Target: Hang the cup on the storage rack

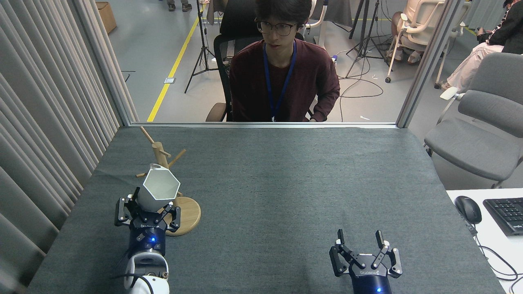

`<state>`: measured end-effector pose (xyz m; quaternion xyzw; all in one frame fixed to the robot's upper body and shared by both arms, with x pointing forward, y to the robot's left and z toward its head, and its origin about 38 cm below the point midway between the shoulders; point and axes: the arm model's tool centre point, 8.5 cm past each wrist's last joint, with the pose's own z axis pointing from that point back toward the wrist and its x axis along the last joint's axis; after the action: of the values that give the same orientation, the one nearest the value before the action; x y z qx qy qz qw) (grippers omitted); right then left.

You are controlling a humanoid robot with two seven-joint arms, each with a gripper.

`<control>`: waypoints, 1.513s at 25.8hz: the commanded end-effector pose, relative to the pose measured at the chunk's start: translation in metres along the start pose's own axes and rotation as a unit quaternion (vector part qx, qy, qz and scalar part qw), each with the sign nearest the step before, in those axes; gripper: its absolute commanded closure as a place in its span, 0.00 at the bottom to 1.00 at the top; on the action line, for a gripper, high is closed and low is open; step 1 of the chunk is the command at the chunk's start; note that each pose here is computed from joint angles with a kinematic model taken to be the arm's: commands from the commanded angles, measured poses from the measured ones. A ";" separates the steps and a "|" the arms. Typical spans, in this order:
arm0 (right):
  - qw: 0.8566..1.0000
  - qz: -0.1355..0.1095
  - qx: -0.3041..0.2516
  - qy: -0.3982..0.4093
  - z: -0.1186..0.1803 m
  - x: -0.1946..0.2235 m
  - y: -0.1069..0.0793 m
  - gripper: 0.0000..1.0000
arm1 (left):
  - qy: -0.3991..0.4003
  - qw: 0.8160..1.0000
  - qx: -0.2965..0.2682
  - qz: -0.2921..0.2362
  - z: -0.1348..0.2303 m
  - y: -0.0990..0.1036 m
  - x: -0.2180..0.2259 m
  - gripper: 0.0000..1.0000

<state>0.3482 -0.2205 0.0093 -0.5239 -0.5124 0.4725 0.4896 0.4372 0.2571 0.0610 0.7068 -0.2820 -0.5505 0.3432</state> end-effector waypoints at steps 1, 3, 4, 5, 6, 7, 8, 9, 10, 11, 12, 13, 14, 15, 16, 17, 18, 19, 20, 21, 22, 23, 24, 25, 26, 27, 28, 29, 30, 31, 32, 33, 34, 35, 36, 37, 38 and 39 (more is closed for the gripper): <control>1.000 0.000 -0.005 0.000 0.000 0.000 -0.001 0.02 | -0.003 1.000 0.001 0.003 0.000 0.000 0.003 0.00; 1.000 0.000 -0.006 0.000 0.000 0.000 -0.001 0.02 | -0.007 1.000 0.001 0.004 0.000 0.000 0.004 0.00; 1.000 0.000 -0.005 0.000 0.000 0.000 -0.001 0.02 | -0.008 1.000 -0.001 0.005 0.000 -0.001 0.004 0.00; 1.000 0.000 -0.005 0.000 0.000 0.000 -0.001 0.02 | -0.009 1.000 -0.001 0.003 0.001 -0.002 0.003 0.00; 1.000 0.000 -0.006 0.000 0.000 0.000 -0.001 0.02 | -0.011 1.000 -0.003 0.003 0.002 -0.004 0.003 0.00; 1.000 0.000 -0.006 0.000 0.000 0.000 -0.001 0.02 | -0.012 1.000 -0.003 0.001 0.003 -0.006 0.002 0.00; 1.000 0.000 -0.005 0.000 0.001 0.000 0.000 0.02 | -0.013 1.000 -0.006 0.000 0.005 -0.009 0.002 0.00; 1.000 0.000 -0.005 0.000 0.001 0.000 0.000 0.02 | -0.016 1.000 -0.011 -0.002 0.010 -0.013 0.004 0.00; 1.000 0.000 -0.005 0.000 0.001 0.000 0.000 0.02 | -0.018 1.000 -0.015 -0.004 0.015 -0.018 0.004 0.00; 1.000 0.000 -0.005 0.000 0.001 0.000 0.000 0.02 | -0.020 1.000 -0.018 -0.006 0.021 -0.022 0.005 0.00; 1.000 0.000 -0.005 0.000 0.001 0.000 0.000 0.02 | -0.025 0.999 -0.024 -0.007 0.028 -0.028 0.007 0.00; 1.000 0.000 -0.005 0.000 0.001 0.000 0.000 0.02 | -0.029 0.999 -0.032 -0.009 0.035 -0.034 0.008 0.00; 1.000 0.000 -0.006 0.000 0.000 0.000 -0.001 0.02 | -0.033 0.999 -0.039 -0.006 0.043 -0.040 0.009 0.00; 1.000 0.000 -0.006 0.000 0.000 0.000 -0.001 0.02 | -0.036 0.998 -0.047 -0.001 0.050 -0.048 0.009 0.00; 1.000 0.000 -0.006 0.000 0.000 0.000 -0.001 0.02 | -0.038 0.998 -0.057 0.006 0.056 -0.056 0.006 0.00; 1.000 0.000 -0.006 0.000 0.000 0.000 -0.001 0.02 | -0.036 0.997 -0.059 0.015 0.060 -0.061 0.001 0.00; 1.000 0.001 -0.005 0.000 0.000 -0.001 -0.001 0.02 | -0.030 0.997 -0.057 0.030 0.062 -0.063 -0.006 0.00; 1.000 0.004 -0.006 0.001 0.000 -0.004 -0.001 0.02 | -0.026 0.997 -0.053 0.047 0.065 -0.063 -0.013 0.00; 1.000 0.005 -0.006 0.000 0.000 -0.004 -0.001 0.02 | -0.031 0.995 -0.053 0.075 0.071 -0.064 -0.019 0.00; 1.000 0.005 -0.008 0.000 0.000 -0.004 -0.002 0.02 | -0.040 0.992 -0.044 0.108 0.074 -0.060 -0.025 0.00; 1.000 0.005 -0.008 0.000 0.001 -0.005 -0.002 0.02 | -0.051 0.988 -0.032 0.143 0.076 -0.054 -0.033 0.00; 1.000 0.003 -0.009 -0.001 0.002 -0.004 -0.003 0.02 | -0.061 0.982 -0.016 0.178 0.076 -0.045 -0.042 0.00; 1.000 0.003 -0.009 -0.001 0.004 -0.004 -0.003 0.02 | -0.078 0.973 0.001 0.217 0.082 -0.037 -0.048 0.00; 1.000 0.002 -0.012 -0.004 0.005 -0.003 -0.005 0.02 | -0.098 0.963 0.014 0.251 0.092 -0.030 -0.054 0.00; 1.000 0.002 -0.014 -0.005 0.006 -0.004 -0.007 0.02 | -0.115 0.954 0.018 0.277 0.102 -0.025 -0.056 0.00; 1.000 0.003 -0.012 -0.005 0.009 -0.005 -0.005 0.02 | -0.130 0.945 0.014 0.299 0.110 -0.023 -0.056 0.00; 1.000 0.003 -0.012 -0.004 0.012 -0.006 -0.006 0.02 | -0.140 0.940 0.010 0.311 0.116 -0.021 -0.055 0.00; 1.000 0.004 -0.014 -0.004 0.015 -0.007 -0.007 0.02 | -0.145 0.937 0.008 0.318 0.120 -0.020 -0.055 0.00; 1.000 0.007 -0.015 -0.004 0.018 -0.009 -0.008 0.02 | -0.148 0.936 0.008 0.319 0.125 -0.019 -0.056 0.00; 1.000 0.009 -0.016 -0.004 0.022 -0.011 -0.010 0.02 | -0.151 0.935 0.006 0.320 0.130 -0.019 -0.055 0.00; 1.000 0.010 -0.016 -0.004 0.026 -0.012 -0.010 0.02 | -0.153 0.934 0.009 0.322 0.132 -0.017 -0.055 0.00; 1.000 0.011 -0.017 -0.005 0.027 -0.013 -0.011 0.02 | -0.153 0.934 0.012 0.323 0.132 -0.016 -0.055 0.00; 1.000 0.013 -0.017 -0.004 0.029 -0.015 -0.011 0.02 | -0.153 0.934 0.012 0.324 0.134 -0.016 -0.055 0.00; 1.000 0.016 -0.017 -0.005 0.029 -0.017 -0.012 0.02 | -0.151 0.934 0.013 0.325 0.134 -0.016 -0.055 0.00; 1.000 0.019 -0.017 -0.005 0.030 -0.019 -0.012 0.02 | -0.150 0.934 0.014 0.325 0.134 -0.016 -0.055 0.00; 1.000 0.021 -0.017 -0.005 0.030 -0.020 -0.013 0.02 | -0.149 0.934 0.013 0.324 0.134 -0.017 -0.055 0.00; 1.000 0.021 -0.018 -0.005 0.030 -0.020 -0.013 0.02 | -0.148 0.934 0.014 0.324 0.134 -0.017 -0.055 0.00; 1.000 0.021 -0.017 -0.006 0.031 -0.020 -0.012 0.02 | -0.147 0.934 0.013 0.324 0.135 -0.017 -0.055 0.00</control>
<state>0.3179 -0.2375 0.0189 -0.5384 -0.5140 0.4751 0.4693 0.2953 0.2866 0.0584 0.4909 -0.5499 -0.5063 0.4475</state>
